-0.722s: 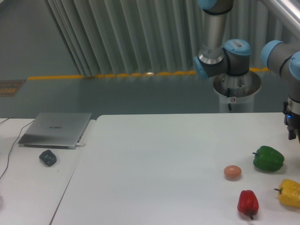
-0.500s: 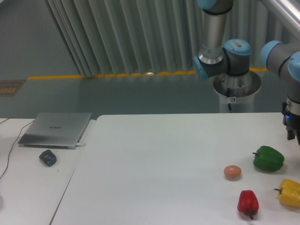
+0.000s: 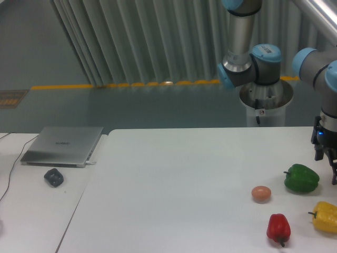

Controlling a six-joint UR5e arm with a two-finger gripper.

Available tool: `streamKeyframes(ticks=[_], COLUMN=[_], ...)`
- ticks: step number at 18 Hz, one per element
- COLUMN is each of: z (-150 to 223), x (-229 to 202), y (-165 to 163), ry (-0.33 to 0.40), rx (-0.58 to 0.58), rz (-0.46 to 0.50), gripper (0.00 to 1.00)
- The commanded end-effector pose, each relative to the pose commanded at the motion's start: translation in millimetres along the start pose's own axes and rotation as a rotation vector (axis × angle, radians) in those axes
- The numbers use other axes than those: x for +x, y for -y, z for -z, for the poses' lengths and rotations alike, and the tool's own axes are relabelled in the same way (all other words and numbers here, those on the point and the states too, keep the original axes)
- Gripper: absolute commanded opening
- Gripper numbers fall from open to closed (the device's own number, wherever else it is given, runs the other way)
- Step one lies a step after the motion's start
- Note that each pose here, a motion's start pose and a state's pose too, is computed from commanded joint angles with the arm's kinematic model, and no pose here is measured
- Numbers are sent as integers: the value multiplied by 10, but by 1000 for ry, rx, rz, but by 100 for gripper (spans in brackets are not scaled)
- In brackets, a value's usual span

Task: Place the green peppers in a basket
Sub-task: 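Open the gripper above the green bell pepper, then lower the open gripper onto the green pepper and close around it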

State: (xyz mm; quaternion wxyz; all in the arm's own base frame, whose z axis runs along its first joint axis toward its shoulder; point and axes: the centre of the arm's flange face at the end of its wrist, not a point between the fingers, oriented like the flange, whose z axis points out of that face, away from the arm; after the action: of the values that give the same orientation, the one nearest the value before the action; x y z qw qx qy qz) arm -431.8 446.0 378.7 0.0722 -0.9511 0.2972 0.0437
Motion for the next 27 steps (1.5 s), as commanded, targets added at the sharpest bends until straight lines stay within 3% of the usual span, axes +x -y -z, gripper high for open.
streamKeyframes(ticks=[5,9,11,17,19,23,27], z=[-9,-91,-88,-121,-180,-300,-405], x=[9,29,17,-9,20,115,147], y=[36,108,108,146,197,382,499], ry=[-2,-13,19,20,19,-2,-30], rx=[10,81,84,66,20,-151,-187], rz=[77,179,186,403,354,3,-143], gripper=[100,100,100,100,100,100,100])
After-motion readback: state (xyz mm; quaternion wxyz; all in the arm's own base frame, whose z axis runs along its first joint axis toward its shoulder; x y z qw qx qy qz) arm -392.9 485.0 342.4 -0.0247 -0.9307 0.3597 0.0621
